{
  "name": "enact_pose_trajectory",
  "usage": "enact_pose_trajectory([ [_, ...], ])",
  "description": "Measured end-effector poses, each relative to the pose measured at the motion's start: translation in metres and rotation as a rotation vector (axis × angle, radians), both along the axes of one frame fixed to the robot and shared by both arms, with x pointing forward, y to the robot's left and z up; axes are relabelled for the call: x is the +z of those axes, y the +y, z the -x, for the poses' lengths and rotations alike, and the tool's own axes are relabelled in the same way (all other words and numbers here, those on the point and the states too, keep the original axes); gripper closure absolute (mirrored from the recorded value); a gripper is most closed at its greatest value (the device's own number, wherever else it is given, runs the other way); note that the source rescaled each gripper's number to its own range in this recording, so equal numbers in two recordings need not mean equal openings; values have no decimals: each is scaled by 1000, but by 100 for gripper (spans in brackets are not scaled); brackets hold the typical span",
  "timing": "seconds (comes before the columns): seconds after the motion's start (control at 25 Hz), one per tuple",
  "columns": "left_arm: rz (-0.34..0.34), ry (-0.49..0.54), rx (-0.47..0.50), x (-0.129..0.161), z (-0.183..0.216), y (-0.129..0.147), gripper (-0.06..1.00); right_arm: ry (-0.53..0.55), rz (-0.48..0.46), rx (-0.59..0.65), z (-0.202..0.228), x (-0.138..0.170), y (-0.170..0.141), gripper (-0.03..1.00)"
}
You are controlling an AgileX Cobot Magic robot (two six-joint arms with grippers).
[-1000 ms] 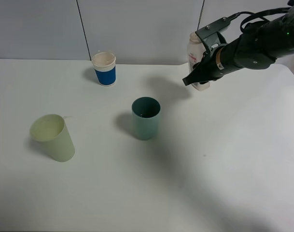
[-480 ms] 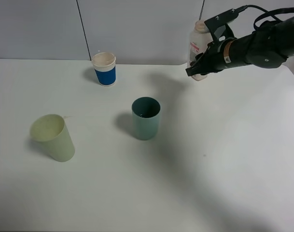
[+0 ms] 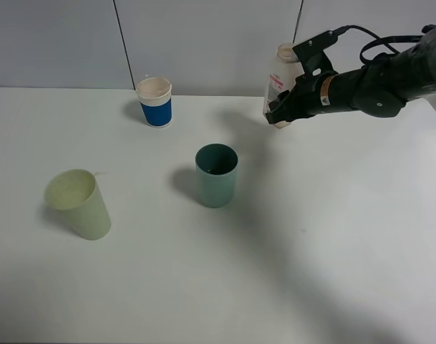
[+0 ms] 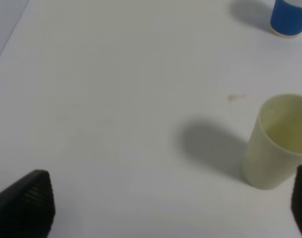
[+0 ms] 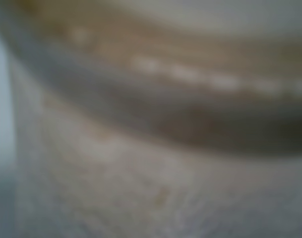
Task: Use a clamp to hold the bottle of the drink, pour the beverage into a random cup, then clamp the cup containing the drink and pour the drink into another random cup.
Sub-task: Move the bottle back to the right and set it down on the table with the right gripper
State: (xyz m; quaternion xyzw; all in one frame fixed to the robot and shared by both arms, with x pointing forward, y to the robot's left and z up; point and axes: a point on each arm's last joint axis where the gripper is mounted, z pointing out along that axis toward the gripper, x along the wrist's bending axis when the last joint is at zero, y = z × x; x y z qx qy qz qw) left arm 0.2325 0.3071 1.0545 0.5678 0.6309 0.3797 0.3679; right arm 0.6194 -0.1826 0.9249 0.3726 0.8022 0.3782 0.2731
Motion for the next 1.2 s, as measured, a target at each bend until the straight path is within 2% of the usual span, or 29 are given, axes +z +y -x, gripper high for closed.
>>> enact_pose_trajectory([
  [0.28,0,0,0,0,0,0,6,-17,-23,30,-3,-15,4,97],
  [0.52,0,0,0,0,0,0,6,-10,-40,6,-7,-25,0,97],
  [0.88,-1,0,1,0,0,0,6,-1,-32,-48,-13,-32,-21,97],
  [1.2,-1,0,1,0,0,0,6,25,-3,-42,-13,-48,-26,97],
])
